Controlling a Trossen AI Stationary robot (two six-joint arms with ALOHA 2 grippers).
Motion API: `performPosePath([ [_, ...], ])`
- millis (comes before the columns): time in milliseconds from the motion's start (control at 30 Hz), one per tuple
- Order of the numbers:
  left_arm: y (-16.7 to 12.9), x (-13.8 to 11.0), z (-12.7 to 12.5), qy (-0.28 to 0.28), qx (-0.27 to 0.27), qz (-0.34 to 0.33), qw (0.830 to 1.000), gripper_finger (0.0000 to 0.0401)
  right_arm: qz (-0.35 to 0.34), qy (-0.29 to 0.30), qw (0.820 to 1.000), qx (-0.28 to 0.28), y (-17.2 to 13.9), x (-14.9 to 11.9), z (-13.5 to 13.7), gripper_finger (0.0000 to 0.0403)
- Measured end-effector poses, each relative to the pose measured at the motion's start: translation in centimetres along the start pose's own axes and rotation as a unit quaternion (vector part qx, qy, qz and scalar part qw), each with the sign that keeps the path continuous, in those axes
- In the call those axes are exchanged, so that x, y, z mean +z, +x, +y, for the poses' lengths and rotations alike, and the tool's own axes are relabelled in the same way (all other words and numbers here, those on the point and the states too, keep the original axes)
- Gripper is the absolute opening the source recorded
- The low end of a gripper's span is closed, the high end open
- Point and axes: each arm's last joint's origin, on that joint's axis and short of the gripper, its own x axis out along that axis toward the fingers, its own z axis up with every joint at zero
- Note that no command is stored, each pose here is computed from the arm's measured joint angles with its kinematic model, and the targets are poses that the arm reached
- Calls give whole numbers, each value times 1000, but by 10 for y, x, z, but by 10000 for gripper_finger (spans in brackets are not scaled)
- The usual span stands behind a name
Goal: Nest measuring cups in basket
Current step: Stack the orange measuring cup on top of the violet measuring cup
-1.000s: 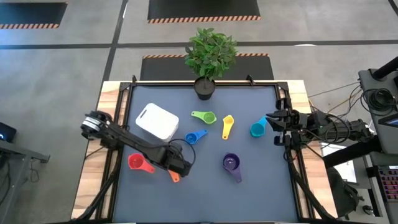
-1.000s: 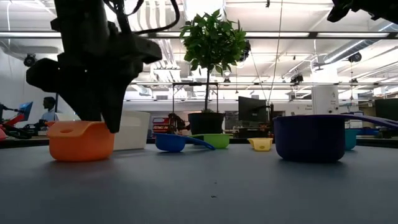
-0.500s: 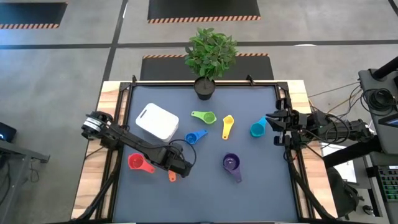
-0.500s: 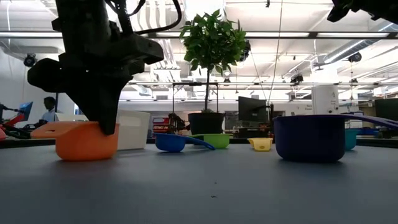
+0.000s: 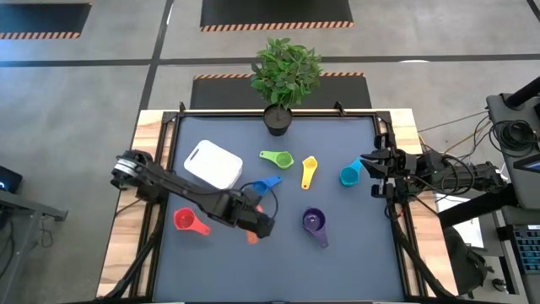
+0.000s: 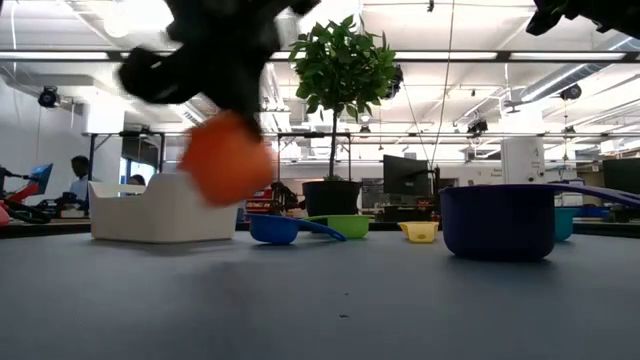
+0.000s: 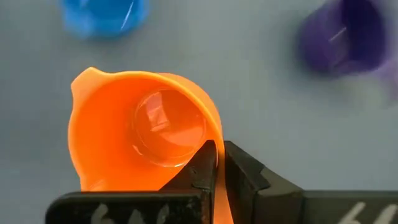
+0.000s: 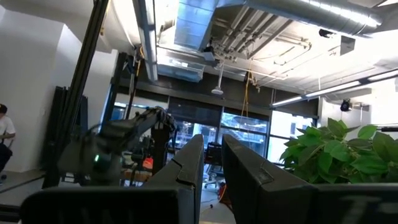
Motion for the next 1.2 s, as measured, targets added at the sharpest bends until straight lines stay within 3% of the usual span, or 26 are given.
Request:
performPosePath([
  [233, -19, 18, -26, 18, -66, -83, 994, 4, 0, 0, 1000, 0, 0, 0, 0, 47],
  [567, -18, 24, -47, 50, -173, -133, 975, 4, -3, 0, 1000, -1, 0, 1, 0, 47],
  [767, 4, 19, -52, 62, -154, -122, 979, 3, -11, 0, 1000, -3, -1, 3, -1, 47],
  [967, 14, 24, -77, 102, -165, -113, 974, 3, -11, -3, 1000, -3, -2, 3, -1, 47],
  [1200, 21, 29, -100, 160, -116, -102, 975, 3, -10, -3, 1000, -3, -2, 3, -1, 47],
])
